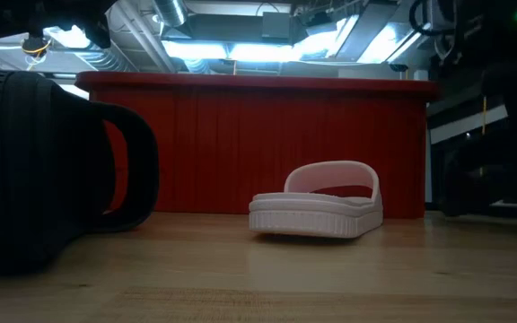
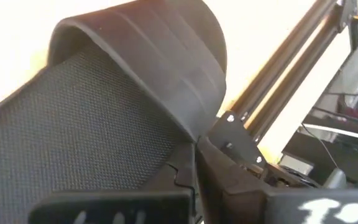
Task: Pick and place slides into bin
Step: Put the right black slide into the bin
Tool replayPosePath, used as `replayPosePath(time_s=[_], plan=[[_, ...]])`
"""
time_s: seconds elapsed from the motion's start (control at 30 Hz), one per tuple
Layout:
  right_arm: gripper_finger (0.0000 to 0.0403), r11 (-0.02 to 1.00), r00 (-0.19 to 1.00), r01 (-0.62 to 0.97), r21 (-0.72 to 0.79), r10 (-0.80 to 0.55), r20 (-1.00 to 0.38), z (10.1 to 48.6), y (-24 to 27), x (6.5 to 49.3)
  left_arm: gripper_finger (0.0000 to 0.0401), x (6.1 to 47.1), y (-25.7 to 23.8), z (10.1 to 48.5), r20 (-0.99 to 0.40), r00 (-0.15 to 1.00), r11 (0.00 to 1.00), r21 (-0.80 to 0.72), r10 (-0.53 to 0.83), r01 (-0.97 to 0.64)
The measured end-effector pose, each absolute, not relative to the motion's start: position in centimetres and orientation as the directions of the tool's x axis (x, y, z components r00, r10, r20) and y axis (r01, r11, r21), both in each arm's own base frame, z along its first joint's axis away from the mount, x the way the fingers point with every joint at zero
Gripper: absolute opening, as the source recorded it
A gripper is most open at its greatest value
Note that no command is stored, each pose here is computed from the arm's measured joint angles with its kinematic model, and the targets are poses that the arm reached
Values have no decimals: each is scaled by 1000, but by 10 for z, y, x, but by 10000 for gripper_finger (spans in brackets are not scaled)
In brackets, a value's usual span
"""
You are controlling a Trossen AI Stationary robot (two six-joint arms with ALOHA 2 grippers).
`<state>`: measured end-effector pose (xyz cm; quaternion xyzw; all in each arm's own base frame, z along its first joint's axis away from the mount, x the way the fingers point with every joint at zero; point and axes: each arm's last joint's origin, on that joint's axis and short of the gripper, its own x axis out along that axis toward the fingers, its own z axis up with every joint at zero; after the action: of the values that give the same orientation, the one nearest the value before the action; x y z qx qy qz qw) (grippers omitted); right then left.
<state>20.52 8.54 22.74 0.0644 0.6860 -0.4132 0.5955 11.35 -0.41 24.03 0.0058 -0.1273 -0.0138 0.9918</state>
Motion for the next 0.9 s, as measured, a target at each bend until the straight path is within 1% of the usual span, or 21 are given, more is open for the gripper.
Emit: replayPosePath(time_s=[0.23, 0.37, 0.5, 0.63, 0.8, 0.9], plan=[[2, 680, -214, 583, -445, -399, -891, 239, 101, 206, 6, 113, -4, 241, 260, 965, 1000, 6, -29, 28], [2, 712, -202, 576, -400, -351, -915, 244, 112, 205, 6, 113, -4, 241, 260, 965, 999, -7, -29, 32], [2, 746, -149, 564, -354, -330, -932, 250, 123, 205, 5, 113, -4, 241, 263, 964, 999, -7, -29, 32], [2, 782, -69, 544, -304, -319, -945, 257, 135, 205, 6, 113, -4, 241, 264, 964, 999, -7, -29, 32], [2, 809, 83, 515, -282, -374, -924, 267, 149, 205, 6, 113, -4, 241, 263, 964, 999, -15, -29, 34], [2, 819, 132, 503, -276, -388, -912, 273, 155, 203, 6, 113, -4, 241, 263, 964, 999, -17, -29, 34]])
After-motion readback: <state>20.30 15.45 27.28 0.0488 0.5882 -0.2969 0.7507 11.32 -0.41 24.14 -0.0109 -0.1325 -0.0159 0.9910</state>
